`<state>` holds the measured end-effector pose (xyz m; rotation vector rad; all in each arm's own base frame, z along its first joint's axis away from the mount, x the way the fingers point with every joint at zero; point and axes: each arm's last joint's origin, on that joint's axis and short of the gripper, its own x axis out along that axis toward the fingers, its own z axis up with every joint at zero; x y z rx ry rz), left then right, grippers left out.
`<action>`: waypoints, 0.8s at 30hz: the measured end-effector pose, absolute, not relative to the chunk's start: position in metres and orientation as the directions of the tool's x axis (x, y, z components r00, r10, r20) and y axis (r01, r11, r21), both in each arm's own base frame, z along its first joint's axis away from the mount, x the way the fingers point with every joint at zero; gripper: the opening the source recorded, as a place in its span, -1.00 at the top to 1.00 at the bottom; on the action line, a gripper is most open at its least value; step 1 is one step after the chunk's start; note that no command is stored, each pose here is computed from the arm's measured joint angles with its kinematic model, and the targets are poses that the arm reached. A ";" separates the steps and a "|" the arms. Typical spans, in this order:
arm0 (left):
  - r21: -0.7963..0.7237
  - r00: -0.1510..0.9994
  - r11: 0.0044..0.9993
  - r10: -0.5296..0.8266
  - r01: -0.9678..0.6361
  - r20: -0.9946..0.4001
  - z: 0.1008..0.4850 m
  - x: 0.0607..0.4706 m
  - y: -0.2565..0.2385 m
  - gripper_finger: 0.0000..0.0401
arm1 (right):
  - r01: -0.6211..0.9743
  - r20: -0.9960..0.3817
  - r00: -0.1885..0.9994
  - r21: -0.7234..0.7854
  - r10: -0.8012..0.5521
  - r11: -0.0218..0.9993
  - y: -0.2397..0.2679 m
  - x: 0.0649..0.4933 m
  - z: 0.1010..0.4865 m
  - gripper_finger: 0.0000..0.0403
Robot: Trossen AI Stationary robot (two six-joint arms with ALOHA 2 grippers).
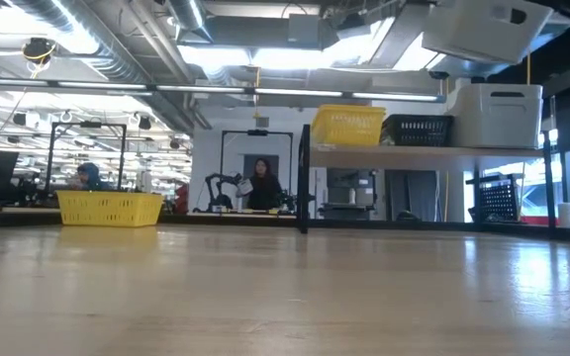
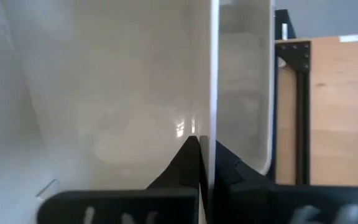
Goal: Stack baskets on shelf by color
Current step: Stack the white bin on top of the white bin on the shelf
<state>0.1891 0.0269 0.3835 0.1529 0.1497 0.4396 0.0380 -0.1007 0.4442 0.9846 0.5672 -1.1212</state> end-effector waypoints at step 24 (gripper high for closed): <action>0.154 0.894 0.897 0.433 -0.415 -0.111 0.383 0.189 0.027 0.76 | 0.984 -0.852 0.172 0.169 -0.494 0.051 -0.126 0.040 0.432 1.00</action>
